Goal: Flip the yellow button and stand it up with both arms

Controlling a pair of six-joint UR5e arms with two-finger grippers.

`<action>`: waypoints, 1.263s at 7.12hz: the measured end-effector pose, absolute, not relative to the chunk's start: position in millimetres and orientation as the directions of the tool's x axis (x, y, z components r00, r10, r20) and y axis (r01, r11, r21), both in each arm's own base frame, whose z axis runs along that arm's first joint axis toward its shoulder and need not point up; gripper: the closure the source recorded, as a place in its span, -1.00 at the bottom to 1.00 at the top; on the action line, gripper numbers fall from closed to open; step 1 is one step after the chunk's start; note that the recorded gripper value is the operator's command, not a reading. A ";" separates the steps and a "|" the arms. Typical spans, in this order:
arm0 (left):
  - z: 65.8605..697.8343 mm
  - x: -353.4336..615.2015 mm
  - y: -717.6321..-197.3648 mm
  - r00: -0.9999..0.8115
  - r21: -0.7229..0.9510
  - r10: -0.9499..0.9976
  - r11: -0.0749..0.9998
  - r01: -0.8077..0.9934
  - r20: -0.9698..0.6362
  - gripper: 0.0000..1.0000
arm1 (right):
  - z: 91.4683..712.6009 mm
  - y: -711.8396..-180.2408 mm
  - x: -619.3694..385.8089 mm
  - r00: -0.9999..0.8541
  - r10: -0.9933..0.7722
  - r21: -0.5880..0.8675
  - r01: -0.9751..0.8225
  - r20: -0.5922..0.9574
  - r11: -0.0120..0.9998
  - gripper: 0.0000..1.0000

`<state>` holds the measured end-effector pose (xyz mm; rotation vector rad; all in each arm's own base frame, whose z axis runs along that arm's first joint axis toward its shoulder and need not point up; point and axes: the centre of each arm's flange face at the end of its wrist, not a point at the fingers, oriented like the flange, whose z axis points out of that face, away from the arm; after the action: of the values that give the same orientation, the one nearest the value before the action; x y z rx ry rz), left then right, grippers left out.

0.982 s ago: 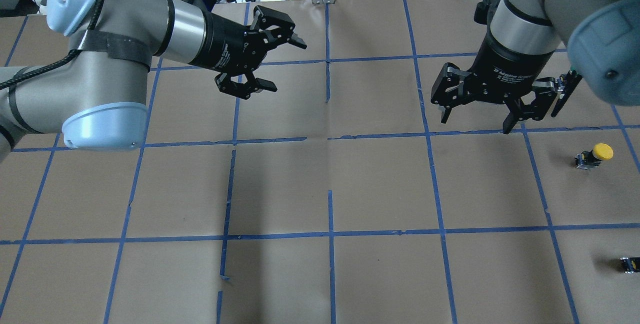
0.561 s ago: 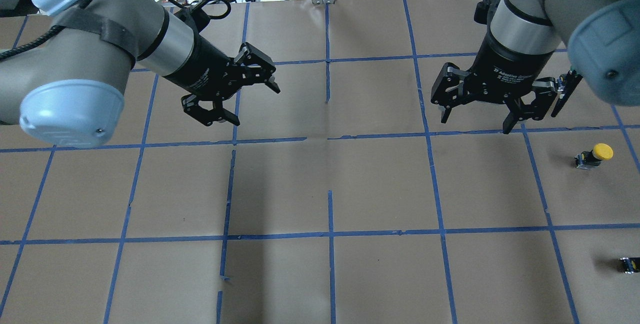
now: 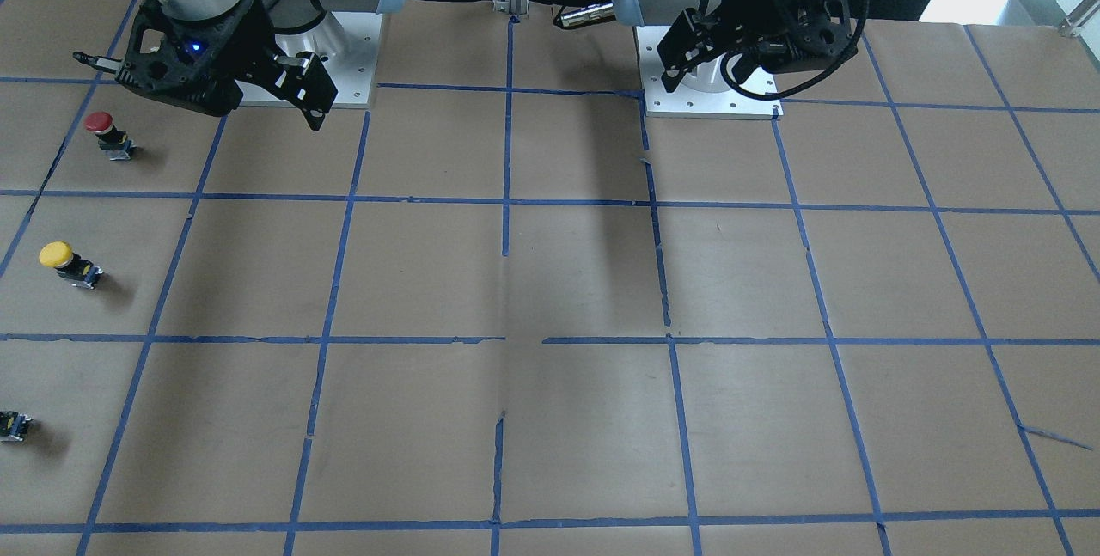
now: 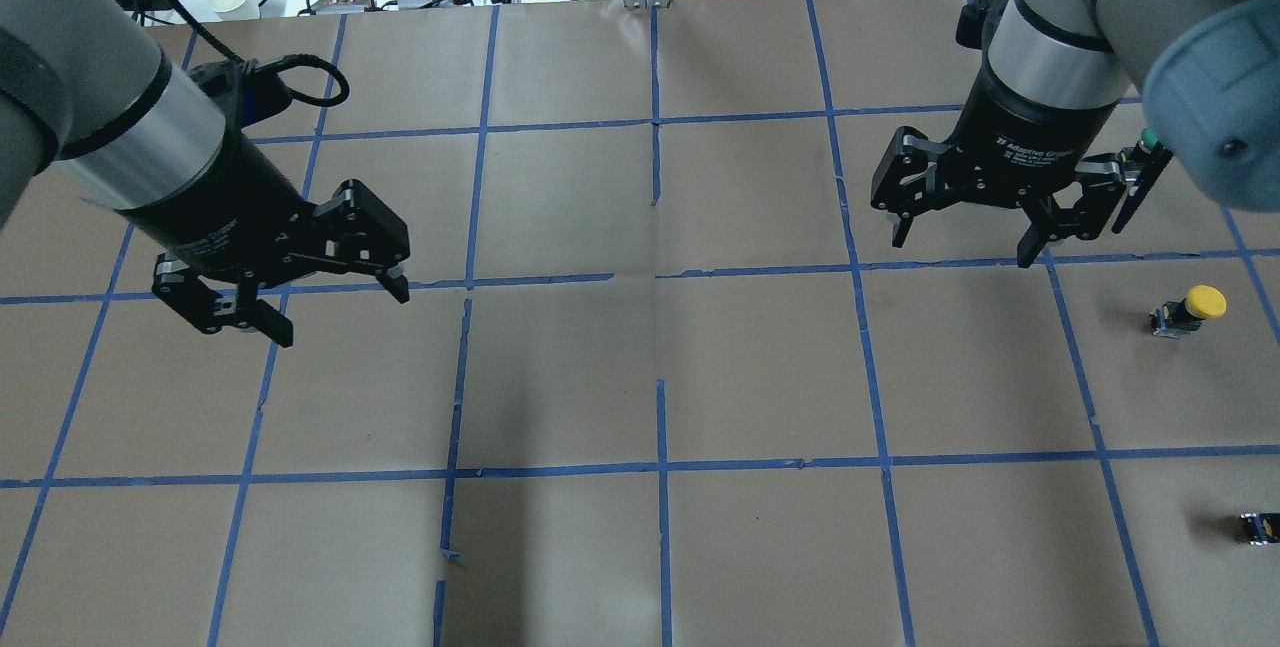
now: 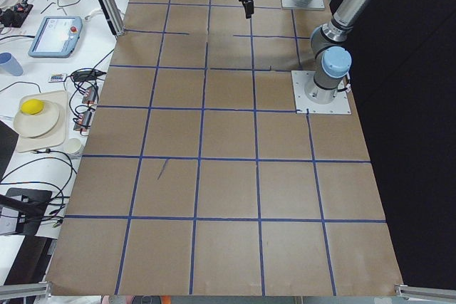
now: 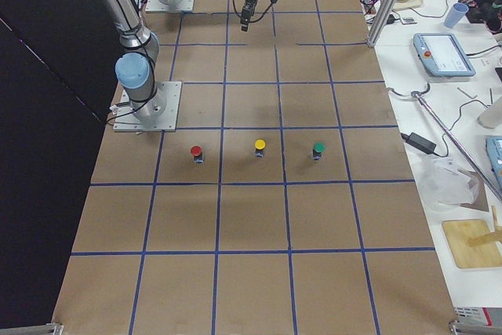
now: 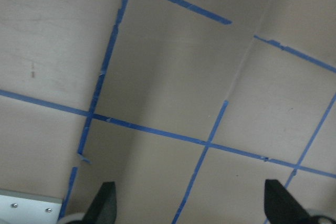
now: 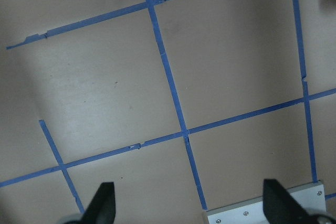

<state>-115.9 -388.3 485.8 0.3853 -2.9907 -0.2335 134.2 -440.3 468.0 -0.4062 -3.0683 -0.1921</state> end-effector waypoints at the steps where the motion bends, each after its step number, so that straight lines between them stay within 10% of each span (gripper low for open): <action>1: 487.8 -103.9 -382.6 -0.978 0.164 -0.204 0.967 -0.193 0.052 -0.97 | 469.3 -440.1 134.2 -0.965 0.256 0.107 0.262 0.064 0.959 -0.99; 9: 491.4 -130.7 -483.6 -0.997 -0.018 -0.074 0.997 -0.074 -0.014 -0.99 | 475.0 -437.1 134.6 -0.968 0.243 0.090 0.248 0.059 0.965 -0.99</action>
<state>-130.7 -483.6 491.4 0.1169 -3.1536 0.0271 134.6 -437.1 475.0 -0.3832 -3.0669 -0.1495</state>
